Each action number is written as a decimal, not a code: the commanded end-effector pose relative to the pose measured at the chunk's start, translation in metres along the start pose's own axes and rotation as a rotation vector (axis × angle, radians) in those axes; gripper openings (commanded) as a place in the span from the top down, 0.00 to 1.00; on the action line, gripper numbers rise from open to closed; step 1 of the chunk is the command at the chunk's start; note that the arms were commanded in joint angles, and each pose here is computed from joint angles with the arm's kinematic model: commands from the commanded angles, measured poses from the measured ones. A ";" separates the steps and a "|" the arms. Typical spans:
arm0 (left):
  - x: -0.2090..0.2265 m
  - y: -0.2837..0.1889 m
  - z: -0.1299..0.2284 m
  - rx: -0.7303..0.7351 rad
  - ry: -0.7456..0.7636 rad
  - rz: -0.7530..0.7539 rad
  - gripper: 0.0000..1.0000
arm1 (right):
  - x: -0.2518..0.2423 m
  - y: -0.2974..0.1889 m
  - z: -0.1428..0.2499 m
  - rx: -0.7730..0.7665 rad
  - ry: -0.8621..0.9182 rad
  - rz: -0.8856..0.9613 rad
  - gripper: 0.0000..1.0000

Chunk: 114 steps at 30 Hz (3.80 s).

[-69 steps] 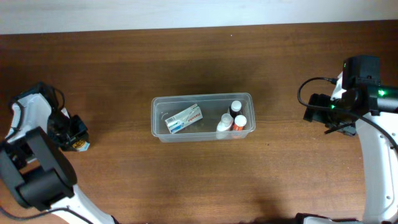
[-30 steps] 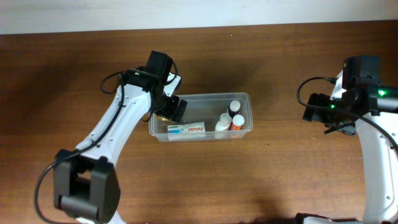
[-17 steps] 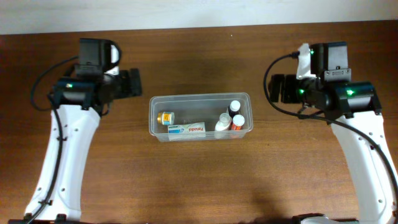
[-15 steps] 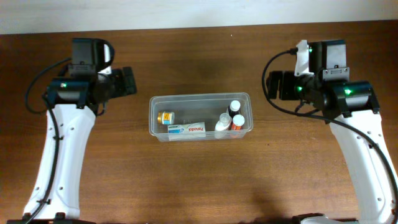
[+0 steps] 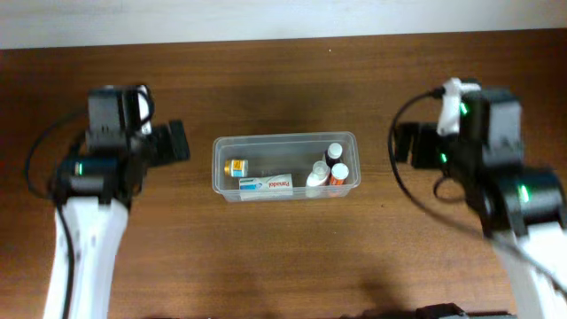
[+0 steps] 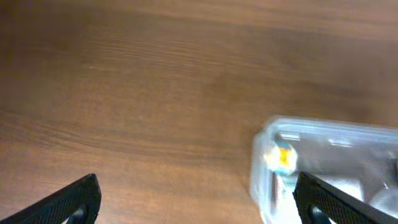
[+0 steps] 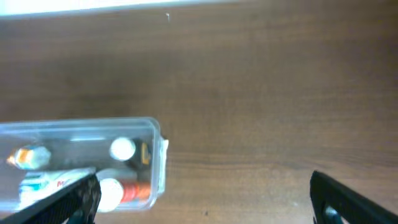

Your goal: Pack container

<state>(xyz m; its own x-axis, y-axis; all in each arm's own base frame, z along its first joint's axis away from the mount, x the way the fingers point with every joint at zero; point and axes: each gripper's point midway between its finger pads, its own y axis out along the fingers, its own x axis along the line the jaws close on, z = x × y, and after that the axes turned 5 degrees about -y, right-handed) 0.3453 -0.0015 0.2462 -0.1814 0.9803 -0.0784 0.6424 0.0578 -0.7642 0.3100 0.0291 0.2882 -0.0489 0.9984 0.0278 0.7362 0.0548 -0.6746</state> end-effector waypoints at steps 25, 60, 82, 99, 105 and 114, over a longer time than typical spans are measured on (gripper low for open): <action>0.035 -0.059 0.166 -0.024 0.045 0.046 0.01 | -0.013 0.011 0.210 0.071 0.042 0.023 0.01; 0.035 -0.059 0.166 -0.024 0.046 0.047 0.01 | -0.019 0.041 0.141 -0.655 -0.321 0.136 0.02; 0.025 0.001 0.144 -0.660 0.148 0.122 0.01 | -0.019 0.041 0.141 -0.655 -0.322 0.136 0.01; 0.019 0.004 0.133 -0.789 0.238 0.119 0.01 | -0.019 0.041 0.141 -0.655 -0.321 0.136 0.02; 0.019 0.004 0.133 -0.789 0.238 0.119 0.01 | -0.019 0.041 0.141 -0.655 -0.321 0.136 0.02; 0.019 0.005 0.133 -0.788 0.238 0.119 0.01 | -0.019 0.041 0.141 -0.655 -0.322 0.136 0.02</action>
<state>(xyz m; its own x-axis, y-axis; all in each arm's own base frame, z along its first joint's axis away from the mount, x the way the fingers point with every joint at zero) 0.2460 -0.0073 0.1572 0.0175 0.9983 0.0563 0.9964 -0.0127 -0.0843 0.2458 0.0133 0.1591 -0.0586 0.9502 -0.3059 0.9966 0.0379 -0.0733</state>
